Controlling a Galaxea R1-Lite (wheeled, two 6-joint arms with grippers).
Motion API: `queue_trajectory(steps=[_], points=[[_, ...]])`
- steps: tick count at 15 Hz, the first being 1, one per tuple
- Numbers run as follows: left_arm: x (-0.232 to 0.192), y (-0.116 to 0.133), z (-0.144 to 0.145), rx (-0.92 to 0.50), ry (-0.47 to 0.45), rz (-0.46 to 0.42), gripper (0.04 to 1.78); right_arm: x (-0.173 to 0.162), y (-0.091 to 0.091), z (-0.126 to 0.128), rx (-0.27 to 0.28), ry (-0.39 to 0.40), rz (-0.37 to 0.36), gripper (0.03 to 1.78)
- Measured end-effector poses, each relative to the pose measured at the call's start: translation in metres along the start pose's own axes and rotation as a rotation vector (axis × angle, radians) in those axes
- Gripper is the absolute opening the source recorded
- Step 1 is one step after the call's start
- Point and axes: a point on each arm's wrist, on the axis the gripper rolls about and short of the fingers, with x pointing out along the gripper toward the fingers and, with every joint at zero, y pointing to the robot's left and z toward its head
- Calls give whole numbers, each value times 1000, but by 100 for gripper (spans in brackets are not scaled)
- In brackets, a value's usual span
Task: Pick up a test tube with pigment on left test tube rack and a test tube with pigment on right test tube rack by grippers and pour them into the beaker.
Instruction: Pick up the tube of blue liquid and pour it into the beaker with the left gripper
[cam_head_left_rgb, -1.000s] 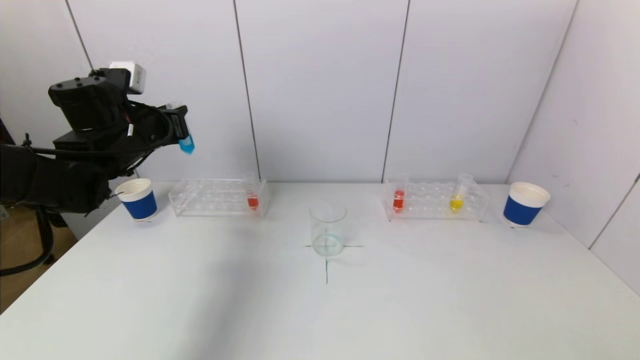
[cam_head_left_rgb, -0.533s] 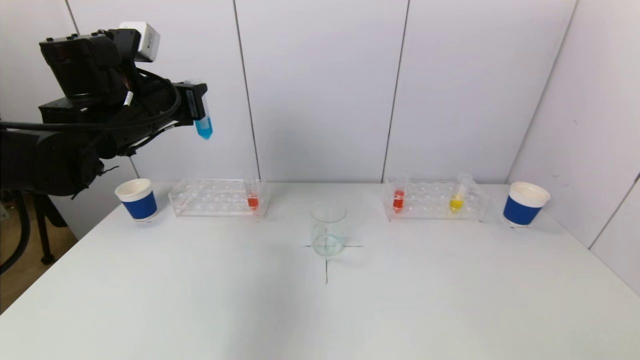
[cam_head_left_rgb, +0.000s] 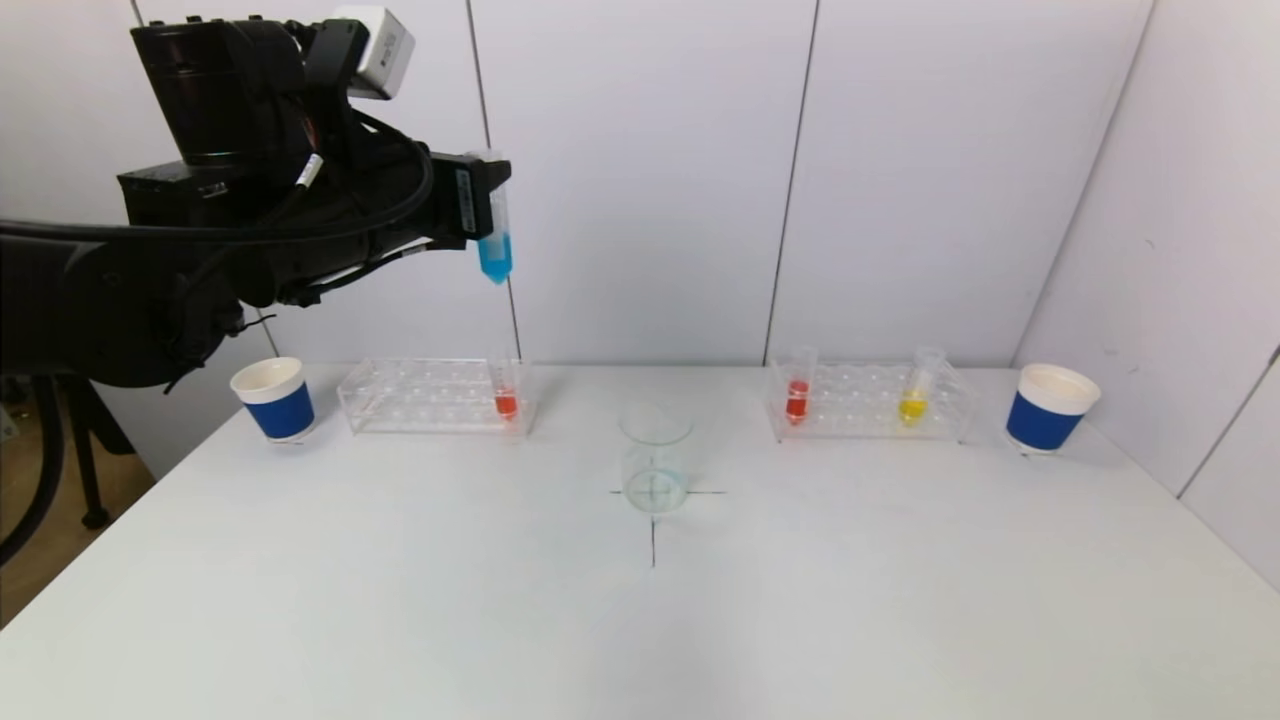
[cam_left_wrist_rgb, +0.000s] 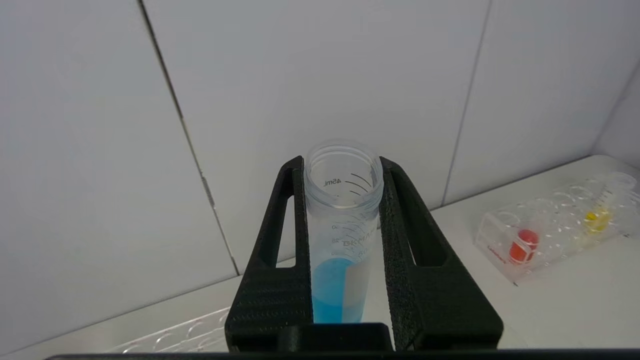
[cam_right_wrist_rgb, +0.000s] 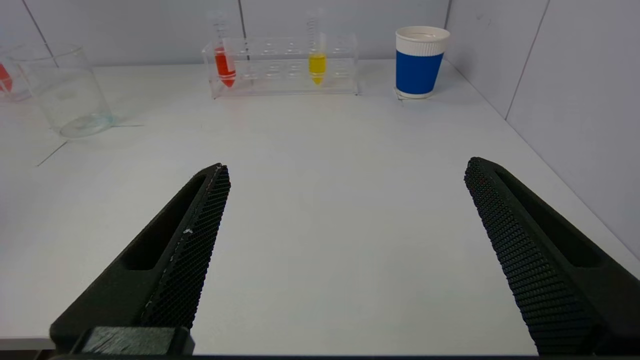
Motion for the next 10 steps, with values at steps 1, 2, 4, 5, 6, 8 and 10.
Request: queue_trajectory(steps=[1,2,4,5,6,8,10], points=[[0,-4,0,-1,-2,-45,43,0,0,0,0,0,0,171],[0,-7,0,-3,-2,-98,43,0,0,0,0,0,0,171],[3,-11,-5,-4,6,-197,43,0,0,0,0,0,0,171],[5,-12,-8,-3,14,-231,43,0,0,0,0,0,0,171],[8,-13,-12,6,23,-261,43,0,0,0,0,0,0,171],[14,-14,-22,46,37,-317,43,0,0,0,0,0,0,171],[20,-16,-32,63,54,-366,43,0,0,0,0,0,0,171]])
